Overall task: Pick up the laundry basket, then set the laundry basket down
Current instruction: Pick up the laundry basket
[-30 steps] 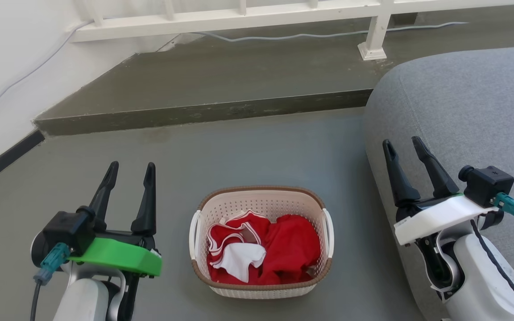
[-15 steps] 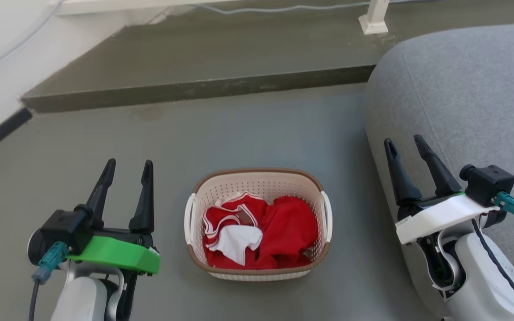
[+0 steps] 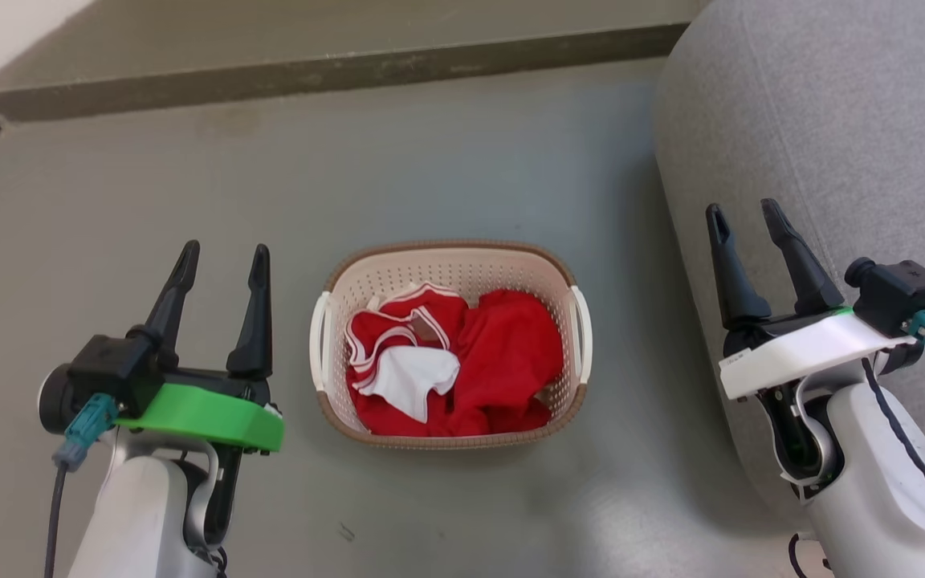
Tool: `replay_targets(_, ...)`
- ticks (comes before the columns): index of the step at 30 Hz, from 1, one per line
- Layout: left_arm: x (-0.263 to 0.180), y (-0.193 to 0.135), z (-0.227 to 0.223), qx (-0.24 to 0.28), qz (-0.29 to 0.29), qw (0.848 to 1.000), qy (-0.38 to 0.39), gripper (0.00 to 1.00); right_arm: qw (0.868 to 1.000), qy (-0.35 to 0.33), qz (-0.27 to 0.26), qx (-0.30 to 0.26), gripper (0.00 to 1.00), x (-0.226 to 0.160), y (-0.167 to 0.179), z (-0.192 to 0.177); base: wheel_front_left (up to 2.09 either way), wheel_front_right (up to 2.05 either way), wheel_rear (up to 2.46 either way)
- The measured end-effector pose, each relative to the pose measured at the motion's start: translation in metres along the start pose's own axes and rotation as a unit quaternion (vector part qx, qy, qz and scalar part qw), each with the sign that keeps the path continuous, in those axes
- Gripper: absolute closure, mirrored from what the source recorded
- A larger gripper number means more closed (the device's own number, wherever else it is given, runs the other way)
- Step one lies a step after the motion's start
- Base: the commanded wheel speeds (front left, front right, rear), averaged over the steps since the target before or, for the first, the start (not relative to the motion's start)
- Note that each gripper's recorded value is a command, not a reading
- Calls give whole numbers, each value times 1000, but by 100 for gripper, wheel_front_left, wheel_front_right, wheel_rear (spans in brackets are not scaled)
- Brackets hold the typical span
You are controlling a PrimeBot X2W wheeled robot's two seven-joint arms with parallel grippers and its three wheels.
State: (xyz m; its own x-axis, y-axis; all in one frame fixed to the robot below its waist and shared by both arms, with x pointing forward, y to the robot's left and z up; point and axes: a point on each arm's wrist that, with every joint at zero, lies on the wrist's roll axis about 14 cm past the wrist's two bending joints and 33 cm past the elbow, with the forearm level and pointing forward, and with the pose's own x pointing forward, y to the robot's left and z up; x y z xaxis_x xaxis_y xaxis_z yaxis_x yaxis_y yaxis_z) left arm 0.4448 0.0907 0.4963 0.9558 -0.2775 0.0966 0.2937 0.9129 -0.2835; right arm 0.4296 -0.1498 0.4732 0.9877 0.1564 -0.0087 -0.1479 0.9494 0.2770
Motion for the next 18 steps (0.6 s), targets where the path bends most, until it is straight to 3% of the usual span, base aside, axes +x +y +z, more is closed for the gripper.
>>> replay_targets(18,20,34,-103,-3,17,992,127,0,992,114,-43,20,0,25,-32,-91,0,0,0)
